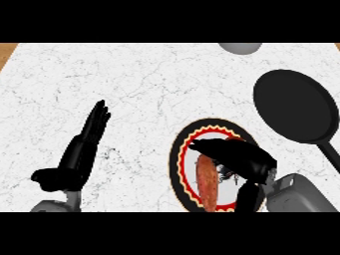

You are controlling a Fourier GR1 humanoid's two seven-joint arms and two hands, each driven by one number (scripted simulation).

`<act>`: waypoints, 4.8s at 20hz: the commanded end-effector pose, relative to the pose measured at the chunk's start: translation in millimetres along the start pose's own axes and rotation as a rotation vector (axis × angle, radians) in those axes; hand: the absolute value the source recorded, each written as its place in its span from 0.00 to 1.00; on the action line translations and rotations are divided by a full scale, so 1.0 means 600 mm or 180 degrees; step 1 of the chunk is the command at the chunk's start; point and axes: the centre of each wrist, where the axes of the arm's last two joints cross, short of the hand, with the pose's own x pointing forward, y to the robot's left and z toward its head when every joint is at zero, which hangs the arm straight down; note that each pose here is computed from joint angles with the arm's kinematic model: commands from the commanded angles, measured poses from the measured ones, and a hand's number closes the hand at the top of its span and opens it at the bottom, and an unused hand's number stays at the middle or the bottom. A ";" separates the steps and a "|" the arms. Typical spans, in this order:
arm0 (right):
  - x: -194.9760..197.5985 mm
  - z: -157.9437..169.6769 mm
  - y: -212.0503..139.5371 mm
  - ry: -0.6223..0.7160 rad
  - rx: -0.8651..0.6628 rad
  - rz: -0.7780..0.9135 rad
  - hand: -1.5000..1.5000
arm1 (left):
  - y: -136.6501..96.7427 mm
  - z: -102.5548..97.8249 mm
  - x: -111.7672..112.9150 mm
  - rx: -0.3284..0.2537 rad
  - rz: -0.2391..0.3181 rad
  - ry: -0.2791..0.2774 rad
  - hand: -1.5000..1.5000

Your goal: Pick the sweet potato from the plate and place it in the pan

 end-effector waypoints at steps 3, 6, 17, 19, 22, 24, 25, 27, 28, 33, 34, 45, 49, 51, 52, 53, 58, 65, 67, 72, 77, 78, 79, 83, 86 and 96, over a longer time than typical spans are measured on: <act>-0.001 -0.034 -0.007 -0.0024 -0.0091 -0.0167 0.00 | 0.000 0.026 -0.014 -0.0025 -0.0065 -0.0019 0.50; -0.006 -0.072 0.029 -0.0015 -0.0087 -0.0124 0.00 | -0.037 0.014 0.004 -0.0004 -0.0025 -0.0034 0.50; -0.033 -0.086 0.084 -0.0075 0.0463 0.0299 1.00 | -0.001 0.021 0.020 -0.0042 -0.0009 -0.0034 0.50; -0.010 -0.095 0.052 -0.0110 0.0342 0.0402 1.00 | 0.006 -0.022 0.023 0.0009 0.0015 0.0051 0.50; -0.039 -0.100 0.053 -0.0049 0.0284 0.0509 1.00 | -0.008 -0.006 -0.026 -0.0023 -0.0034 0.0004 0.50; -0.054 -0.106 0.074 -0.0058 0.0262 0.0493 1.00 | 0.006 0.004 -0.008 -0.0008 -0.0031 -0.0050 0.50; -0.048 -0.096 0.089 -0.0090 0.0158 0.0484 1.00 | -0.019 0.019 0.011 -0.0018 0.0025 -0.0027 0.50; -0.042 -0.090 0.093 -0.0084 0.0055 0.0475 1.00 | -0.011 -0.014 0.015 -0.0016 0.0028 0.0043 0.50; -0.047 -0.103 0.112 -0.0184 -0.0018 0.0538 1.00 | -0.007 -0.009 0.009 -0.0005 -0.0041 -0.0047 0.50; -0.022 -0.087 0.070 0.0337 -0.0729 0.0372 1.00 | 0.015 0.006 -0.013 0.0062 -0.0017 0.0030 0.50; -0.016 -0.100 0.037 0.0618 -0.0954 0.0264 1.00 | -0.010 0.019 -0.009 0.0010 -0.0047 -0.0014 0.50; 0.122 -0.034 -0.018 0.1425 -0.3034 0.0399 1.00 | 0.002 0.015 0.007 0.0057 -0.0023 0.0011 0.50; 0.142 0.007 -0.006 0.1368 -0.3465 0.0176 1.00 | 0.027 -0.002 0.003 0.0030 -0.0043 -0.0006 0.50; 0.157 0.003 -0.021 0.1485 -0.3548 0.0025 1.00 | 0.009 0.009 0.002 -0.0019 0.0027 0.0053 0.50; 0.152 0.026 -0.040 0.1458 -0.3622 0.0039 1.00 | 0.015 0.012 -0.005 0.0015 0.0023 0.0059 0.50; 0.142 0.036 -0.015 0.1537 -0.3687 -0.0140 1.00 | 0.015 -0.011 0.006 0.0077 -0.0070 0.0037 0.50; 0.075 0.029 -0.066 0.1651 -0.3978 -0.0567 1.00 | -0.026 0.008 -0.005 0.0005 0.0031 0.0002 0.50; -0.069 0.044 -0.086 0.1865 -0.4342 -0.0510 1.00 | -0.003 -0.030 0.016 -0.0050 0.0029 -0.0071 0.50; -0.104 0.064 -0.066 0.1899 -0.4470 -0.0298 1.00 | 0.009 -0.014 0.004 0.0023 -0.0018 -0.0010 0.50; -0.201 0.085 -0.094 0.2159 -0.4765 0.0159 1.00 | -0.011 -0.023 -0.006 -0.0014 -0.0036 -0.0050 0.50; -0.263 0.088 -0.144 0.2123 -0.5141 -0.0109 1.00 | -0.001 -0.010 0.018 -0.0032 -0.0013 -0.0063 0.50; -0.278 0.074 -0.139 0.2123 -0.5099 -0.0193 1.00 | -0.012 -0.033 0.007 -0.0043 0.0021 -0.0007 0.50; -0.280 0.067 -0.153 0.2078 -0.5154 -0.0191 1.00 | -0.024 -0.021 0.004 -0.0089 0.0015 0.0016 0.50; -0.342 0.112 -0.154 0.2124 -0.5233 -0.0184 1.00 | -0.011 -0.005 -0.004 -0.0131 0.0038 -0.0031 0.50; -0.358 0.132 -0.173 0.2446 -0.4568 -0.0623 1.00 | -0.043 -0.007 0.003 -0.0148 -0.0003 -0.0098 0.50; -0.373 0.095 -0.152 0.2077 -0.3491 -0.1164 0.00 | -0.026 -0.039 0.002 -0.0177 -0.0006 -0.0125 0.50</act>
